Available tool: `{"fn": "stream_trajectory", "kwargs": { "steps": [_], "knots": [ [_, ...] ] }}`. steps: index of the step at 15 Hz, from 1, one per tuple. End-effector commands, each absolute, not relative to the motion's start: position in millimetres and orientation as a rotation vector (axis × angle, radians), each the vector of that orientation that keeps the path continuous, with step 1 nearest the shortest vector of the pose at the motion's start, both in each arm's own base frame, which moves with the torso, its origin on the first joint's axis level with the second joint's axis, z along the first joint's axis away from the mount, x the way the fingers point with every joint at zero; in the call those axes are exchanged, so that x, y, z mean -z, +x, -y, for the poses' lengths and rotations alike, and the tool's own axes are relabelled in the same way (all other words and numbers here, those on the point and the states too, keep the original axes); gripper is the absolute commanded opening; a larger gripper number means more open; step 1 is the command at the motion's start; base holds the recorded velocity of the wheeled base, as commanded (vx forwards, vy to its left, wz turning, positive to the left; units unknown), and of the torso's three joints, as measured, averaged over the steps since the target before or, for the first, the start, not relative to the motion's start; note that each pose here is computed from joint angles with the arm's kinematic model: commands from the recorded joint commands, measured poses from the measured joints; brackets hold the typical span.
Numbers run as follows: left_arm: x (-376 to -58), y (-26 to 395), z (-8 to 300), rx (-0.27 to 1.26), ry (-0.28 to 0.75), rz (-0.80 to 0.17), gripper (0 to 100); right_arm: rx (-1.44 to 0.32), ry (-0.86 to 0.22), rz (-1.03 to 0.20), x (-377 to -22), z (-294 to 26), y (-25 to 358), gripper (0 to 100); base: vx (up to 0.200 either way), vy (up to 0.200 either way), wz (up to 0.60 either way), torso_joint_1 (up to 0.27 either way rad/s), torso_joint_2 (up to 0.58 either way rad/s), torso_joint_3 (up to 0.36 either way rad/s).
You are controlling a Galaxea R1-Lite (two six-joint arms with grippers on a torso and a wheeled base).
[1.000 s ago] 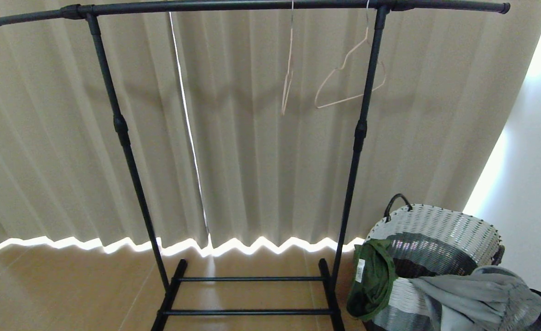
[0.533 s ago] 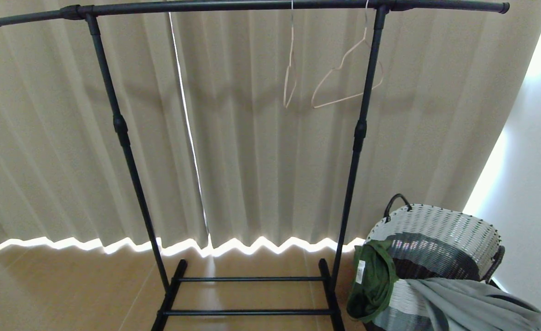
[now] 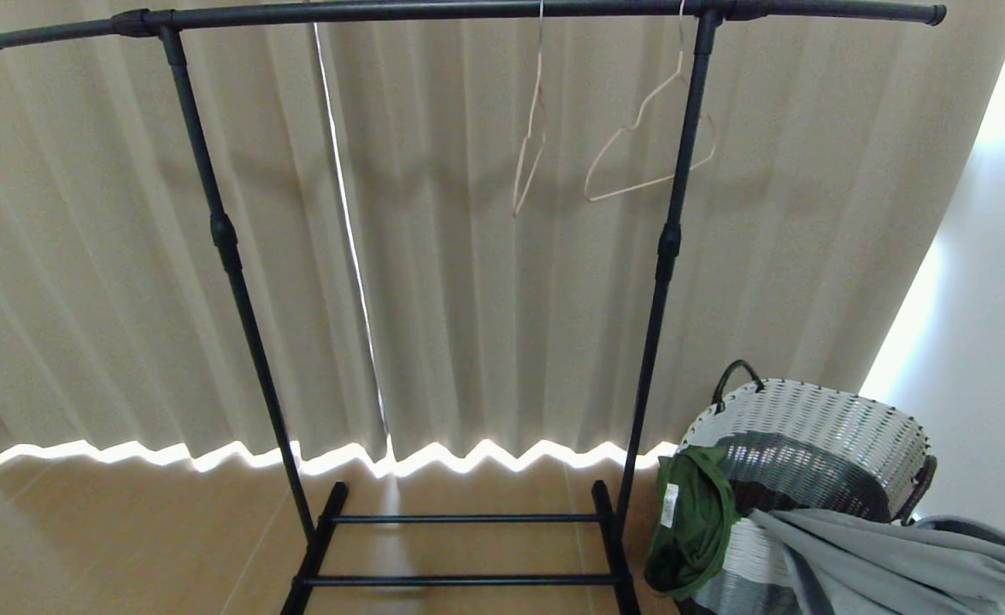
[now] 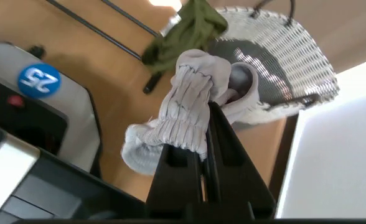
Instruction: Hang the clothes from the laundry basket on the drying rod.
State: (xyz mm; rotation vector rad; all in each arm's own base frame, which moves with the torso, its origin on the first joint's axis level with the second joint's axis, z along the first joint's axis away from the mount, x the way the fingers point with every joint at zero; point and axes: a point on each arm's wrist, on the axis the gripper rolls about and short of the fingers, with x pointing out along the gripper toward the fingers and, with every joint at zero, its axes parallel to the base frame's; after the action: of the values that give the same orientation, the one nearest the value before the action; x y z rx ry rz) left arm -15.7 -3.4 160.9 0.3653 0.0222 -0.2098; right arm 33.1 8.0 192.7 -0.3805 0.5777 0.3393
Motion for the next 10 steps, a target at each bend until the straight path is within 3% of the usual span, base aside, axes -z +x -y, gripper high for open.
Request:
{"fn": "stream_trajectory", "kwargs": {
  "steps": [1,5,10],
  "knots": [
    [-191.1,21.3,6.6,0.322,0.351,-0.083,100,-0.335,-0.352,-0.565,-197.5,-8.4,34.1,0,0.0,0.0,0.0,0.0,0.0,0.0],
    [-215.1,65.1,33.5,0.624,0.269,-0.114,100,-0.393,-0.231,-0.551,-219.7,-14.2,50.9,0,0.0,0.0,0.0,0.0,0.0,0.0],
    [-219.0,119.1,97.1,0.709,0.263,-0.174,100,-0.407,-0.112,-0.488,-252.5,-25.4,92.7,0,0.0,0.0,0.0,0.0,0.0,0.0]
  ]
}}
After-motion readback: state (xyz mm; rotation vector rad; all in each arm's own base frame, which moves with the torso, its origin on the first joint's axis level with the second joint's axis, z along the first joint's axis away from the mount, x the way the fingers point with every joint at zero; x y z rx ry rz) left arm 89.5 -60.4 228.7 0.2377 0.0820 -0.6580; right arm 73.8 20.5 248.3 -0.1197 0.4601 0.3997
